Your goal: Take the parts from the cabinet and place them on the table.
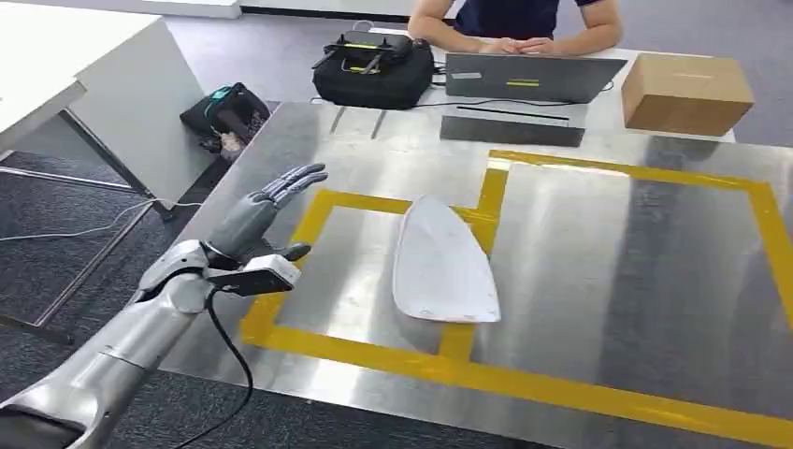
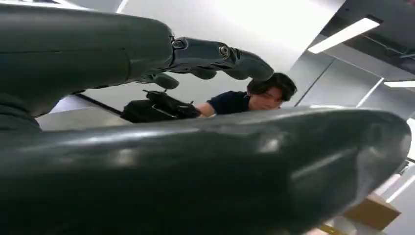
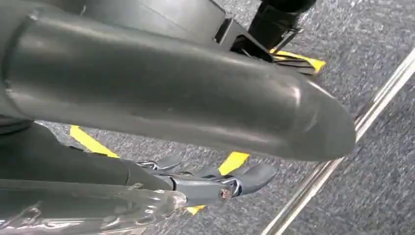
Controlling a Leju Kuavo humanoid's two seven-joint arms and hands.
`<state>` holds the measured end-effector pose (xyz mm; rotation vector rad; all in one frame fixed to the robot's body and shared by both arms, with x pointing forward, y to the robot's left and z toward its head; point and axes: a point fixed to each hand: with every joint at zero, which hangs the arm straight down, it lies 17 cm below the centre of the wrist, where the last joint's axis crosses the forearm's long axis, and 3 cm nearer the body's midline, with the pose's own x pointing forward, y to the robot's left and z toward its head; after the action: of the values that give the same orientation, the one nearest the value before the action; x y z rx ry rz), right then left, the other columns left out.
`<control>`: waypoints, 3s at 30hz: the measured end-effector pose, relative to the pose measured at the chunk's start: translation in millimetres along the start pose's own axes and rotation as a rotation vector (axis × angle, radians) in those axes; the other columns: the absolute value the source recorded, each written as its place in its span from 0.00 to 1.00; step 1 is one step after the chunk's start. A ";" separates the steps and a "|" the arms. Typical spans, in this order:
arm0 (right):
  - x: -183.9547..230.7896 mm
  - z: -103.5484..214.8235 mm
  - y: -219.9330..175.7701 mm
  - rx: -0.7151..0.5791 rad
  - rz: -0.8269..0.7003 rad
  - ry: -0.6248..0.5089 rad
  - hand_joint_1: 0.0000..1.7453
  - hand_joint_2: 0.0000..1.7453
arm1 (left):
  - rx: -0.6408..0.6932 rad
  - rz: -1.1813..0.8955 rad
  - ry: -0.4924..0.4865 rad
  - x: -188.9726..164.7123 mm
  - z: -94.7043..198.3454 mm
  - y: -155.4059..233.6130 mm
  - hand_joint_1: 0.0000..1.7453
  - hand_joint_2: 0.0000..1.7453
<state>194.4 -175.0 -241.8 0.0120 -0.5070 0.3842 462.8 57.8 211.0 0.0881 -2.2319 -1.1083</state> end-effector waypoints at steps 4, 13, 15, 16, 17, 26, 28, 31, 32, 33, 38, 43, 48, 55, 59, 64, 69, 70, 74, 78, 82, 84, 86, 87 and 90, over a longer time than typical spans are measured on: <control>-1.8 0.3 0.3 0.000 -0.004 0.003 0.00 0.00 | -0.002 0.005 0.010 -3.0 4.1 -0.8 0.00 0.00; -4.9 0.8 0.8 0.001 -0.004 0.010 0.00 0.00 | 0.007 0.010 0.014 -4.9 3.3 4.2 0.00 0.00; -3.2 0.4 -0.1 -0.001 -0.005 0.008 0.00 0.00 | 0.007 0.010 0.015 -5.1 3.7 3.8 0.00 0.00; -2.9 0.3 -0.3 -0.001 -0.007 0.007 0.00 0.00 | 0.006 0.011 0.016 -5.4 4.2 3.4 0.00 0.00; -3.5 0.4 -0.3 -0.002 -0.008 0.008 0.00 0.00 | 0.006 0.011 0.018 -5.7 4.8 2.9 0.00 0.00; 0.3 -0.4 -1.9 -0.005 -0.010 0.003 0.00 0.00 | 0.010 0.009 0.022 -7.9 5.7 5.9 0.00 0.00; 0.9 -0.4 -1.3 -0.003 -0.011 0.004 0.00 0.00 | 0.009 0.005 0.027 -10.3 7.8 7.3 0.00 0.00; 0.4 -0.4 -1.1 -0.002 -0.010 0.005 0.00 0.00 | 0.005 0.007 0.030 -11.3 8.5 6.8 0.00 0.00; -0.7 -0.2 -0.7 -0.002 -0.010 0.008 0.00 0.00 | 0.004 0.007 0.033 -12.3 9.4 6.3 0.00 0.00; -2.4 0.1 -0.1 -0.001 -0.010 0.011 0.00 0.00 | 0.001 0.008 0.038 -13.7 10.7 5.2 0.00 0.00; -2.5 0.5 2.9 0.003 -0.008 0.011 0.00 0.00 | 0.000 0.002 0.042 -15.7 10.4 7.0 0.00 0.00; -7.5 1.8 6.1 0.009 -0.008 0.019 0.00 0.00 | -0.005 0.002 0.050 -18.3 12.9 5.4 0.00 0.00; -8.2 1.8 5.5 0.009 -0.008 0.020 0.00 0.00 | -0.010 -0.008 0.064 -22.5 15.3 4.6 0.00 0.00; -1.7 0.7 4.1 0.006 -0.012 0.007 0.00 0.00 | 0.008 -0.055 0.101 -38.0 26.3 17.0 0.00 0.00; -3.0 0.9 3.6 0.003 -0.021 0.008 0.00 0.00 | 0.010 -0.139 0.167 -63.2 49.7 27.8 0.00 0.00; -3.3 0.8 1.8 -0.003 -0.038 0.008 0.00 0.00 | 0.017 -0.209 0.249 -86.5 70.6 35.2 0.00 0.00; -2.6 0.7 0.3 -0.008 -0.048 0.002 0.00 0.00 | 0.034 -0.291 0.315 -106.5 90.8 48.3 0.00 0.00; -2.2 0.6 -0.6 -0.011 -0.050 0.000 0.00 0.00 | 0.037 -0.319 0.339 -112.4 96.4 50.8 0.00 0.00; -16.0 3.3 2.6 -0.014 -0.075 0.020 0.00 0.00 | 0.036 -0.401 0.495 -146.7 147.4 50.2 0.00 0.00; -22.3 4.7 4.0 -0.016 -0.084 0.029 0.00 0.00 | 0.027 -0.412 0.576 -160.7 184.3 41.8 0.00 0.00; -21.6 4.5 3.1 -0.018 -0.088 0.028 0.00 0.00 | 0.005 -0.405 0.616 -168.0 202.2 33.4 0.00 0.00; -15.8 3.2 0.6 -0.022 -0.089 0.018 0.00 0.00 | 0.006 -0.408 0.630 -171.2 207.7 36.2 0.00 0.00; -14.1 2.8 -0.7 -0.025 -0.092 0.013 0.00 0.00 | 0.009 -0.412 0.641 -173.7 210.6 39.0 0.00 0.00; -14.6 2.9 -0.7 -0.025 -0.094 0.015 0.00 0.00 | 0.006 -0.415 0.652 -175.1 213.5 38.6 0.00 0.00; -17.6 3.3 -1.7 -0.034 -0.107 0.019 0.00 0.00 | 0.014 -0.397 0.742 -183.9 242.2 33.5 0.00 0.00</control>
<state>179.3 -183.1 -247.1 0.0028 -0.4916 0.2705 478.4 307.1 34.5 0.8365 -1.5765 -1.0285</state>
